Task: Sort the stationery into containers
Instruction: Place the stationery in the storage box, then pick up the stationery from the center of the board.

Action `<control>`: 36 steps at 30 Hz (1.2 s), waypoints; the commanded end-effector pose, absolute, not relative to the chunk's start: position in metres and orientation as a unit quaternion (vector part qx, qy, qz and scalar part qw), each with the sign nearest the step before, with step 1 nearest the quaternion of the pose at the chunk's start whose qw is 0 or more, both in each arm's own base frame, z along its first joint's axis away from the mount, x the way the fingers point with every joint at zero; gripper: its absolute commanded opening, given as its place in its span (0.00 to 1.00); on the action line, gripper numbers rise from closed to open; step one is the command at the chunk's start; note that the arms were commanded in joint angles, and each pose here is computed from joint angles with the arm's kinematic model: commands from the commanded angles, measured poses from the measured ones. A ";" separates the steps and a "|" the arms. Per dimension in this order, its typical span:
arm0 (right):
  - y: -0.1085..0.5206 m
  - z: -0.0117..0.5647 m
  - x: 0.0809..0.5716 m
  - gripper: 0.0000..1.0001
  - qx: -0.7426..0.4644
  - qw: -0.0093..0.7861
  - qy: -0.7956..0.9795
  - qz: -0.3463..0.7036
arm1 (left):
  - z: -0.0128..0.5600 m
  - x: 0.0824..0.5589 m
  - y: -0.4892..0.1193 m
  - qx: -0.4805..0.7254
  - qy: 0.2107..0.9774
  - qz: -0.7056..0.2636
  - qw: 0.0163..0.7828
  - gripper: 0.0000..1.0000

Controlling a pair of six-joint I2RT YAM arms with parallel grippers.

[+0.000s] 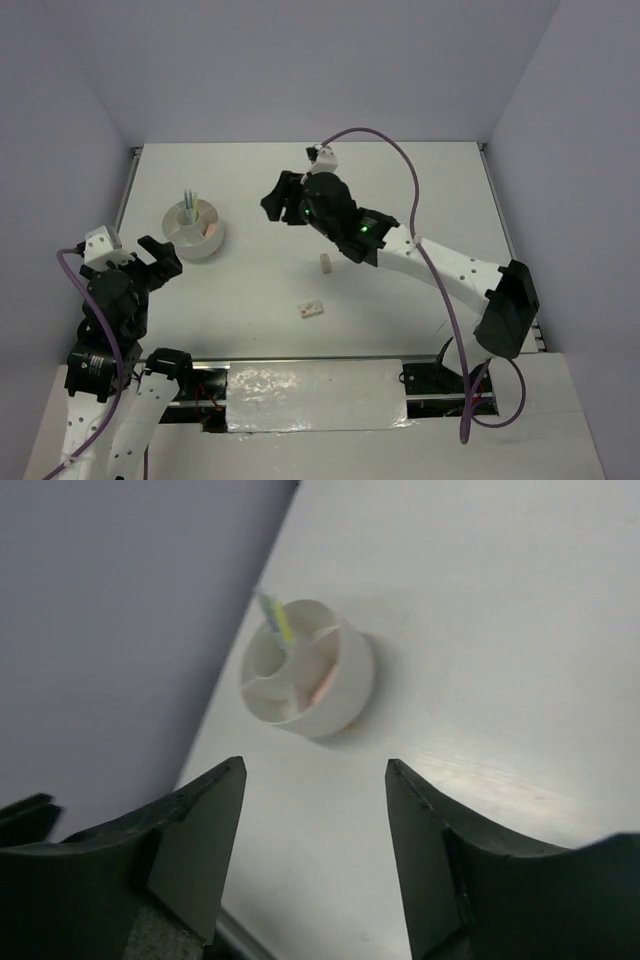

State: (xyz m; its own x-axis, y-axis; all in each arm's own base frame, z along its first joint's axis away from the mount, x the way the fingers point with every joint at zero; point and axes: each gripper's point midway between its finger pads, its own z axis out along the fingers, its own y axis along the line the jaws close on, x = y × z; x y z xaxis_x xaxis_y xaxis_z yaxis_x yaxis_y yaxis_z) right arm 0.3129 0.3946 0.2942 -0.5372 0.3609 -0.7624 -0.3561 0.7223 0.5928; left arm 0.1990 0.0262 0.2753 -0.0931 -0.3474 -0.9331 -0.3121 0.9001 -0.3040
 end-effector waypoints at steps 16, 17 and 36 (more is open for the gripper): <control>0.235 0.137 0.261 0.62 -0.043 0.397 0.904 0.150 | 0.228 0.260 -0.041 -0.101 0.837 -0.101 0.529 0.99; 0.234 0.143 0.255 0.62 -0.038 0.401 0.900 0.165 | 0.224 0.262 -0.054 -0.094 0.845 -0.129 0.510 0.99; 0.219 0.109 0.245 0.62 -0.043 0.368 0.918 0.140 | 0.199 0.298 -0.175 -0.160 0.863 -0.155 0.454 0.99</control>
